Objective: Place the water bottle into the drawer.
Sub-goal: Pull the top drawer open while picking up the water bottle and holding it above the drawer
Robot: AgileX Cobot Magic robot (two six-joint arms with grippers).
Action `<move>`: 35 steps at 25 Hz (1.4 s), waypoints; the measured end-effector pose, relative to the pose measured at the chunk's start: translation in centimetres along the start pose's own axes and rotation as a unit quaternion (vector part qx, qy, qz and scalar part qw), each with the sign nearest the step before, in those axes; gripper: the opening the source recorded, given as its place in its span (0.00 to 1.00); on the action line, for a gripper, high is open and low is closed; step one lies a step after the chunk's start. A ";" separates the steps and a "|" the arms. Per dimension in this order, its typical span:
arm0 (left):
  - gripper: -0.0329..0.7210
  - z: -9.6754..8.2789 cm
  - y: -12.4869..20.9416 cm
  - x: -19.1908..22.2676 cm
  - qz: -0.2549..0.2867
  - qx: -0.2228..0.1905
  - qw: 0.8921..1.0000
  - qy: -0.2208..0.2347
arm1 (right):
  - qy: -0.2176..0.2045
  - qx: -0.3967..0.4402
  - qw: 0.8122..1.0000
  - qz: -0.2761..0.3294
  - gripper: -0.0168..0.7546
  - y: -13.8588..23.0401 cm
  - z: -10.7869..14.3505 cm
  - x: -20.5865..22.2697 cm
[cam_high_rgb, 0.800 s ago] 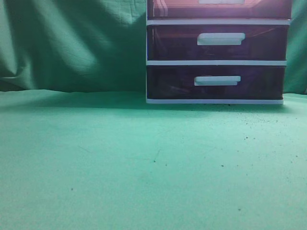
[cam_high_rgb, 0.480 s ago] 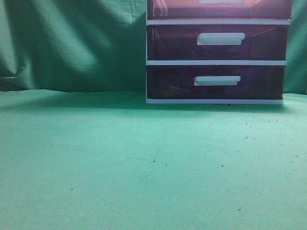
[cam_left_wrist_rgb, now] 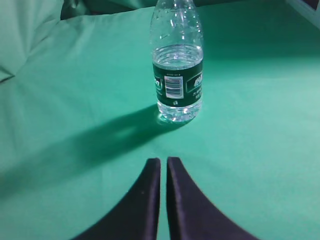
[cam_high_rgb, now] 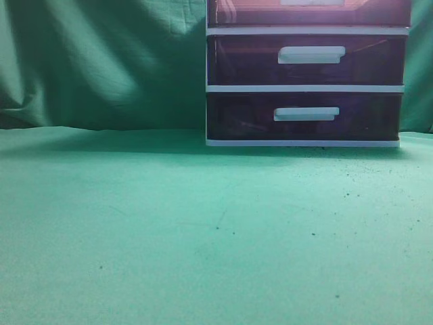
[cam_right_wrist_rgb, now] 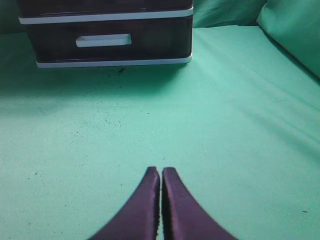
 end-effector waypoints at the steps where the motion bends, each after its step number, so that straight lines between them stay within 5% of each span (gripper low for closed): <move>1: 0.04 0.0 -0.1 0.0 -0.004 -0.001 1.000 -0.001 | 0.000 0.000 1.000 0.000 0.02 0.0 0.0 0.0; 6: 0.04 0.3 -3.8 -0.4 -0.105 -0.090 0.990 0.001 | 0.000 0.000 1.000 0.000 0.02 0.0 0.0 0.0; 13: 0.04 1.2 -6.7 -1.3 -0.190 -0.106 0.976 -0.012 | 0.000 0.000 1.000 0.000 0.02 0.0 0.0 0.0; 17: 0.04 1.4 -7.4 -1.7 -0.214 -0.223 0.951 0.008 | 0.000 0.000 1.000 0.000 0.02 0.0 0.0 0.0; 21: 0.04 1.2 -8.1 -1.8 -0.204 -0.287 0.935 0.035 | 0.000 0.000 1.000 0.000 0.02 0.0 0.0 0.0; 30: 0.04 -1.5 -15.8 -2.8 -0.216 -0.162 0.953 0.139 | 0.000 0.000 1.000 0.000 0.02 0.0 0.0 0.0; 35: 0.04 -3.1 -17.2 -2.0 -0.203 -0.094 0.960 0.168 | 0.000 0.000 1.000 0.000 0.02 0.0 0.0 0.0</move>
Point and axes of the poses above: a point on each arm's last joint axis where the gripper is mounted, x pointing out along that axis toward the gripper, z along the wrist's bending axis when the last joint is at zero, y = z × x, the point moved 9 cm from there along x, pointing out along that axis toward the gripper, and after that the axes turned 5 degrees about x, right-handed, at the moved point
